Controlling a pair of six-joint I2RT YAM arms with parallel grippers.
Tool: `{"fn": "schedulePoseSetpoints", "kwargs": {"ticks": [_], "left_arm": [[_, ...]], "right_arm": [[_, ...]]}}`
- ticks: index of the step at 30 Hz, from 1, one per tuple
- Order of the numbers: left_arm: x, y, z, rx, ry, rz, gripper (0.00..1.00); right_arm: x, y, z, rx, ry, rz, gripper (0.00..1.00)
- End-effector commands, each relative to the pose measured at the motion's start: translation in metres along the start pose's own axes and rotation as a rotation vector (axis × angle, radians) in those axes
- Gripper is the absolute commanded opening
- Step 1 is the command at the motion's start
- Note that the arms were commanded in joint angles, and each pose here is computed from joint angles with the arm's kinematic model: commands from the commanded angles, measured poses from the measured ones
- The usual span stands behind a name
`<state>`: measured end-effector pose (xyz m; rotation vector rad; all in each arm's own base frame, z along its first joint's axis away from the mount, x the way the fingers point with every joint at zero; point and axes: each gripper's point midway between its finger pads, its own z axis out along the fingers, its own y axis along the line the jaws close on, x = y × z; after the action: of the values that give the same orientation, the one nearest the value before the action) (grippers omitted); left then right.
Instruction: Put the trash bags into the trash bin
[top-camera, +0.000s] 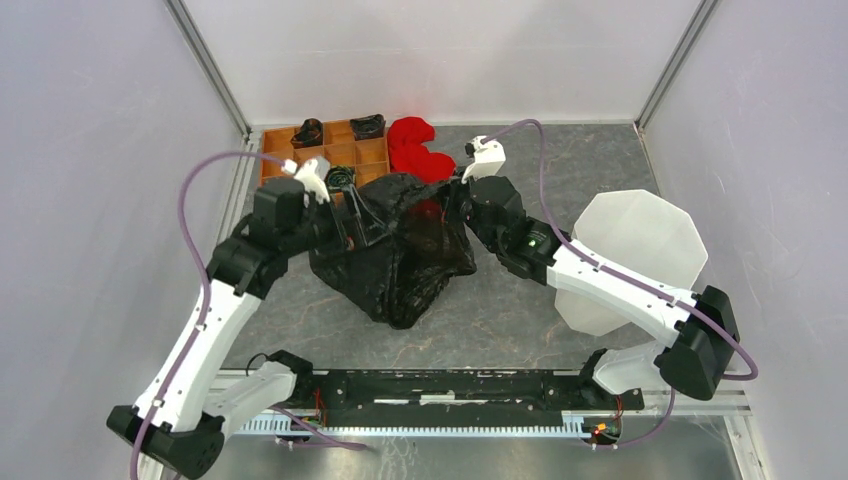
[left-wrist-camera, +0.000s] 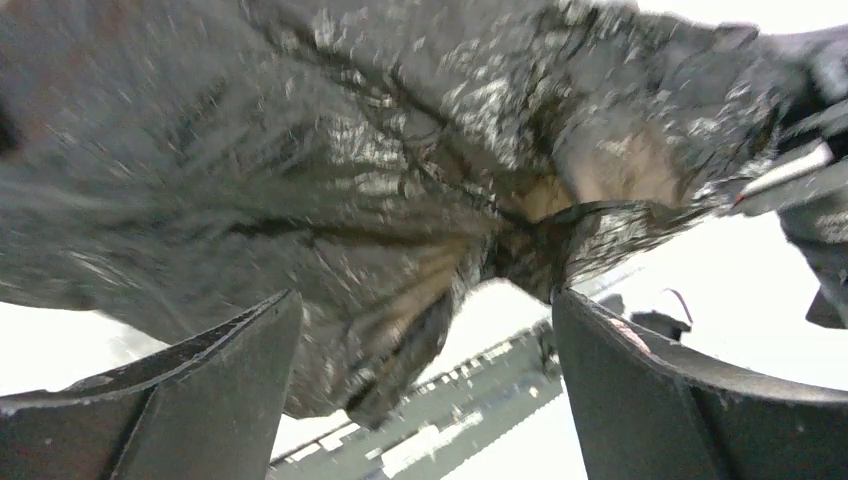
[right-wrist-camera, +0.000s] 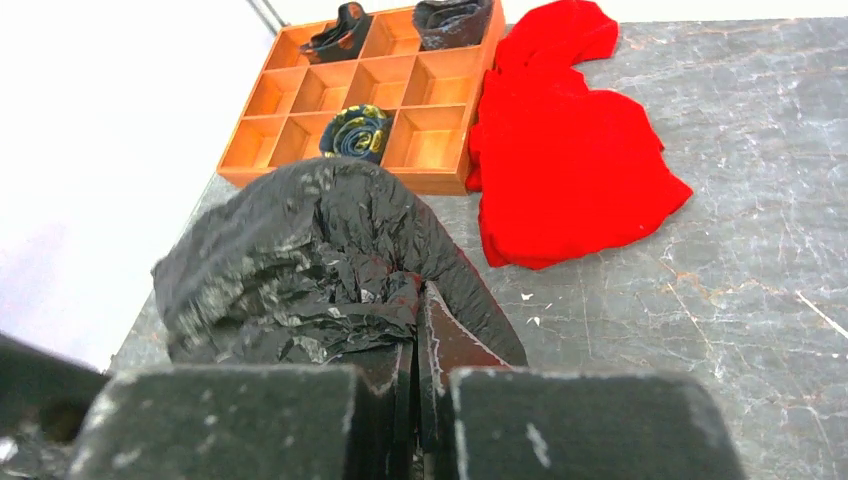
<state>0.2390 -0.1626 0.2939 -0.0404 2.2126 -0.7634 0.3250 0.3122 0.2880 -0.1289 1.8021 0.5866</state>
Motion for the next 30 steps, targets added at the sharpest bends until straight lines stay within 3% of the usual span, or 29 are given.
{"fn": "schedulePoseSetpoints", "kwargs": {"ticks": [1,4,9,12,16,20,30], "left_arm": [[0.019,-0.043,0.000,0.286,0.017,-0.191,1.00],[0.043,-0.052,0.008,0.295,0.042,-0.198,1.00],[0.088,-0.056,0.031,0.074,0.065,-0.054,1.00],[0.096,-0.037,0.031,-0.069,-0.013,-0.030,1.00],[0.125,-0.020,0.036,-0.134,-0.030,-0.017,0.99],[0.158,-0.023,0.054,-0.167,0.018,0.023,0.89],[0.157,0.013,0.074,-0.380,-0.054,0.100,0.63]], "right_arm": [[-0.010,-0.009,0.000,0.080,-0.048,0.117,0.00],[-0.013,-0.007,0.002,0.076,-0.050,0.119,0.00],[-0.013,-0.008,0.000,0.077,-0.052,0.123,0.00],[-0.010,-0.014,-0.003,0.103,-0.039,0.105,0.00],[-0.010,-0.017,-0.005,0.111,-0.044,0.104,0.00],[-0.009,-0.016,-0.005,0.108,-0.037,0.107,0.00],[0.002,-0.024,-0.012,0.115,-0.015,0.085,0.00]]}}
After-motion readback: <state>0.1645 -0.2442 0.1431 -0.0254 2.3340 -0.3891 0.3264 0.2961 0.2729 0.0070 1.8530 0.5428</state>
